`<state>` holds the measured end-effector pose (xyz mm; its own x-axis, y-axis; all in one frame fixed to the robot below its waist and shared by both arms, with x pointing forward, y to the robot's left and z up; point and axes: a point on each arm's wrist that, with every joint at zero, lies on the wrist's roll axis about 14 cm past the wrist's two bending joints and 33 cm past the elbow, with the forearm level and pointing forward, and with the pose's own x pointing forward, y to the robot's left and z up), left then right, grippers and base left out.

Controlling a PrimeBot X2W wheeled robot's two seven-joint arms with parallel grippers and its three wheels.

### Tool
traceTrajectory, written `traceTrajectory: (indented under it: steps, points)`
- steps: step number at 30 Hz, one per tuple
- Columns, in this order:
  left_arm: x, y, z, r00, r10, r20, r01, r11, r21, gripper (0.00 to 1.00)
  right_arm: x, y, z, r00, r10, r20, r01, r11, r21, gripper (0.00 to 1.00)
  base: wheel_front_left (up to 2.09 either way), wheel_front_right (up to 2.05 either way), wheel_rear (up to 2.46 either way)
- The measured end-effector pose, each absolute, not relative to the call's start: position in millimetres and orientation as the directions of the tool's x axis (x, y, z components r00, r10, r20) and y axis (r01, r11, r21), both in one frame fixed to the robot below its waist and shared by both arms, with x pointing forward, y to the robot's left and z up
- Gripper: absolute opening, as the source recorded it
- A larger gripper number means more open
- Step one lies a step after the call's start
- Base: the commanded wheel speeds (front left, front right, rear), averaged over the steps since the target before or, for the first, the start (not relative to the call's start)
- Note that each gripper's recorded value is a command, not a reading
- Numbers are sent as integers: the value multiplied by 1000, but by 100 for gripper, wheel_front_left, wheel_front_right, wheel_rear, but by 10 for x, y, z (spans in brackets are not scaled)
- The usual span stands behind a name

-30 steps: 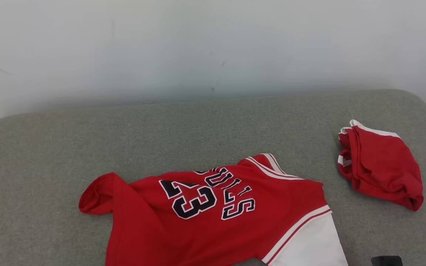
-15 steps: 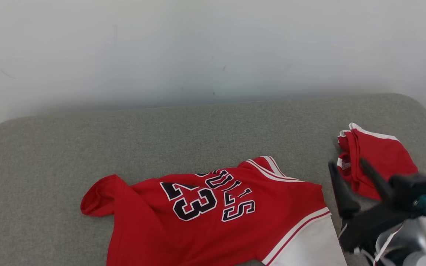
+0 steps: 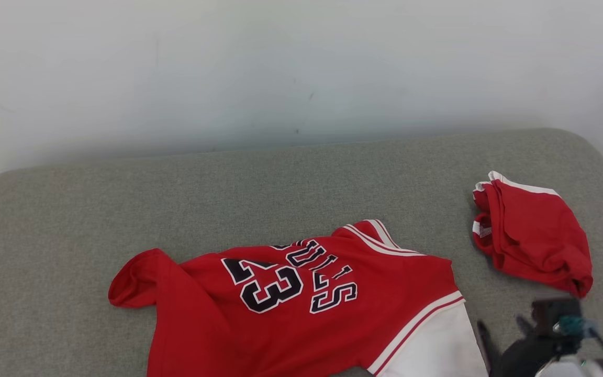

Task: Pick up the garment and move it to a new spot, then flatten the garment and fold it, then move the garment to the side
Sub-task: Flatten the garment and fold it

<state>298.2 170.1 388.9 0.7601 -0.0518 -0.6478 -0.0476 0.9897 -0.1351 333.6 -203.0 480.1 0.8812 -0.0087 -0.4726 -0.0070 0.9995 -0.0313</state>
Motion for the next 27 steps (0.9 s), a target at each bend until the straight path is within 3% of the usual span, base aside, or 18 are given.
traceTrajectory:
  steps: [8,18,22,27]
  points:
    - [2981,1704,3895,761,-53,-646,-46,990,-136,0,2885,-2046,3965,731,-21,-682,-16,999,-48,100,0,0,0]
    - [2978,1778,3856,752,-38,-658,-57,991,-122,0,2798,-2131,3767,706,-36,-707,16,999,-34,100,0,0,0]
    - [2985,1792,3850,752,-37,-658,-56,991,-120,0,2770,-2125,3695,692,-32,-721,15,999,-30,82,0,0,0]
    - [3024,1830,3854,753,-29,-657,-61,992,-114,0,2781,-2119,3656,691,-27,-722,17,1000,-21,75,0,0,0]
